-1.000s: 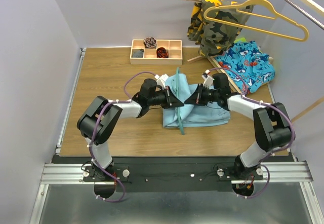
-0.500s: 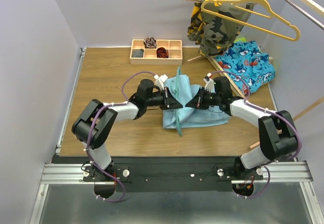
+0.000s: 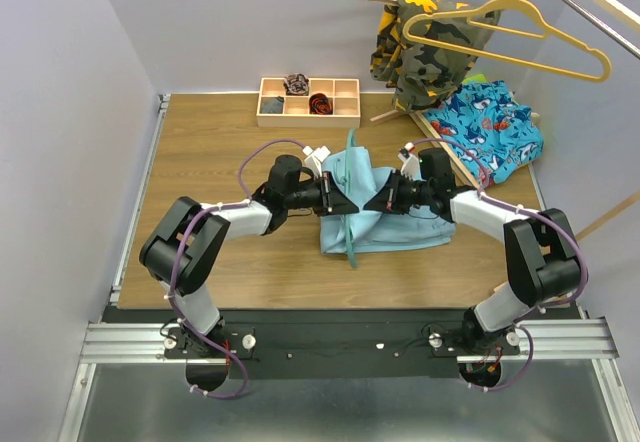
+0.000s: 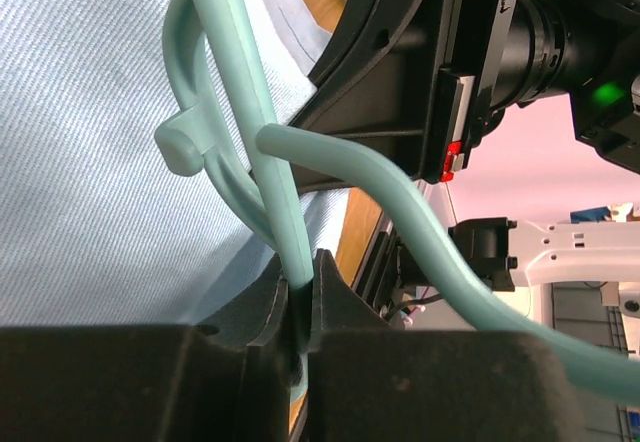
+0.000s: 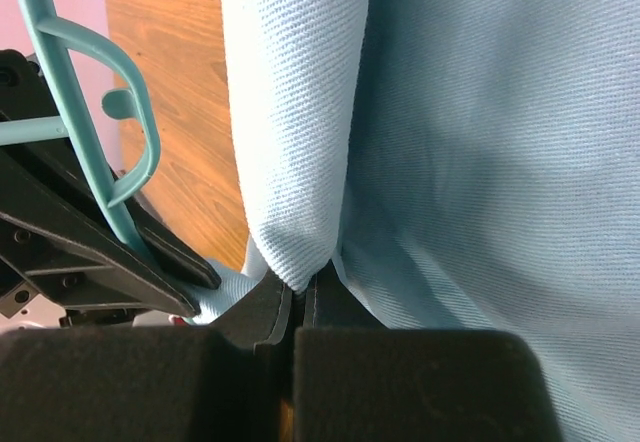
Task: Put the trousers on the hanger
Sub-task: Place the trousers on the hanger, then place the hanger at the clothesline, then reset both arms
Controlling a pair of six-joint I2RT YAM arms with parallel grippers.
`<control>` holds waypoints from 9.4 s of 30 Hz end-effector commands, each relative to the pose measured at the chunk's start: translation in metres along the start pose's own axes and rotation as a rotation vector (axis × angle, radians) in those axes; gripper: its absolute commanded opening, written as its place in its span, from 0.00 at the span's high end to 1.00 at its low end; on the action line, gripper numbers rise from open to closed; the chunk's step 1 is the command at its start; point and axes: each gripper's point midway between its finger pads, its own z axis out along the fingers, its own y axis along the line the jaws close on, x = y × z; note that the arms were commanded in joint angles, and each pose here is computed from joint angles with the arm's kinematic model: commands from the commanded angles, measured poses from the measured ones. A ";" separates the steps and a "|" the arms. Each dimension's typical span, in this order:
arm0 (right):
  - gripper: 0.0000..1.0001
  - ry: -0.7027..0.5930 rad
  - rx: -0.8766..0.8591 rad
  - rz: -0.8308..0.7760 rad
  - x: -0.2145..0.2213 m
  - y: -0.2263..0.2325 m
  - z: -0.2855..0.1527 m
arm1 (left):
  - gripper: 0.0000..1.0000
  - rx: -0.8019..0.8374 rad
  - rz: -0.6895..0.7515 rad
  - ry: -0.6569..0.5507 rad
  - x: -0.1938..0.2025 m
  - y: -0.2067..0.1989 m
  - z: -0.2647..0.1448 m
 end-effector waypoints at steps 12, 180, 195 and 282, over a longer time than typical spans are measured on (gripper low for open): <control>0.99 0.002 0.162 0.017 0.004 -0.050 -0.006 | 0.90 -0.020 -0.039 -0.021 -0.012 0.021 -0.005; 0.99 -0.982 0.186 -0.177 -0.142 0.206 -0.223 | 0.15 -0.045 0.267 -0.254 -0.110 -0.201 -0.072; 0.99 -1.157 0.228 -0.043 -0.184 0.196 -0.258 | 0.15 -0.070 0.277 -0.278 -0.110 -0.197 -0.085; 0.00 -1.000 0.568 -0.319 -0.115 0.093 -0.326 | 0.07 -0.853 0.343 -0.868 -0.189 -0.122 -0.279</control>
